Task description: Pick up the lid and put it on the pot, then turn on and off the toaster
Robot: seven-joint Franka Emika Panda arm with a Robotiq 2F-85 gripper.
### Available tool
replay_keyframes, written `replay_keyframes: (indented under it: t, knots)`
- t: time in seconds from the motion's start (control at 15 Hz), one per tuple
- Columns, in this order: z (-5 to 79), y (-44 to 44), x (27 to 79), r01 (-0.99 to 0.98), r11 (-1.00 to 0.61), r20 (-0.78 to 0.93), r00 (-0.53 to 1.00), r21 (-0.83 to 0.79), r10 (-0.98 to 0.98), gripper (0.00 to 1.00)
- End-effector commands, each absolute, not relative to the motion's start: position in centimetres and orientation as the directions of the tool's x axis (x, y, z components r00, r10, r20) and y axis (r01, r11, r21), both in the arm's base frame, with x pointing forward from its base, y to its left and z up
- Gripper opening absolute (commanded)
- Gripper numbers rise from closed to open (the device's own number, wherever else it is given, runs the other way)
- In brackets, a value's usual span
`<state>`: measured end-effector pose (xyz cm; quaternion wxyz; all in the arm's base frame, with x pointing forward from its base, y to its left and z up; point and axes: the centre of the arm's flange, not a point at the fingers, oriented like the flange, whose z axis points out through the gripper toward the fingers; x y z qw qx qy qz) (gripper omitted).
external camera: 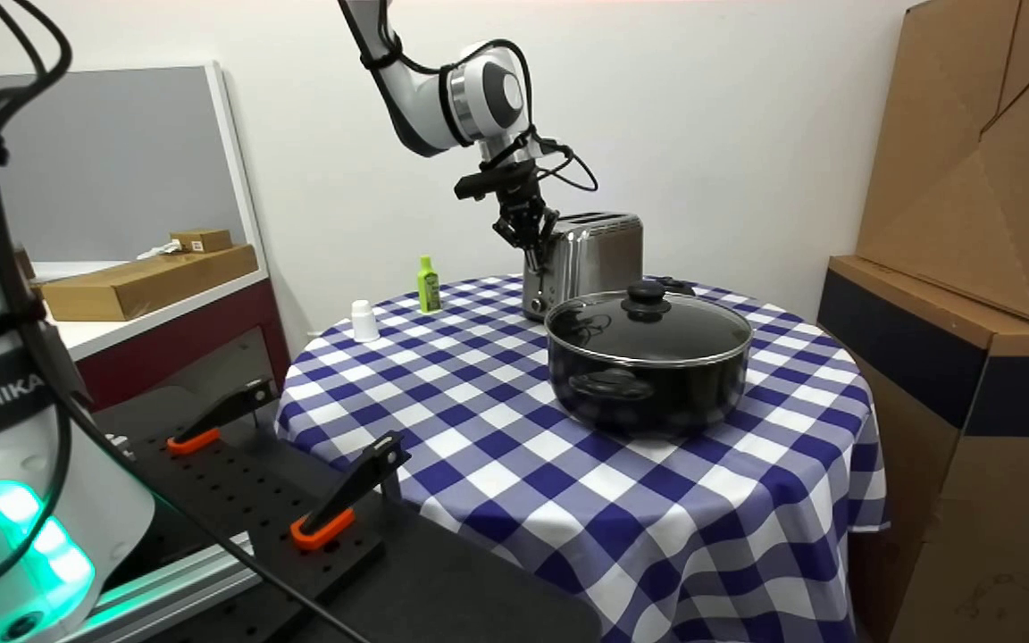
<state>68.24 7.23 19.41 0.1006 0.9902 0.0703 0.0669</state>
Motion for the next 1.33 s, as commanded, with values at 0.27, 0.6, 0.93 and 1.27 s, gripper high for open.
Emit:
replay_keyframes:
  t: [0.27,0.6,0.93,1.27]
  knots:
    - [13.6,5.9,68.4,0.129,-0.963,0.065,0.987,0.235,0.148,0.00]
    - [13.4,5.8,68.3,0.136,-0.961,0.059,0.986,0.242,0.154,0.00]
    - [15.3,5.8,67.7,0.131,-0.975,0.058,0.988,0.180,0.144,0.00]
    - [17.8,4.4,65.9,0.081,-0.993,0.053,0.995,0.081,0.086,0.00]
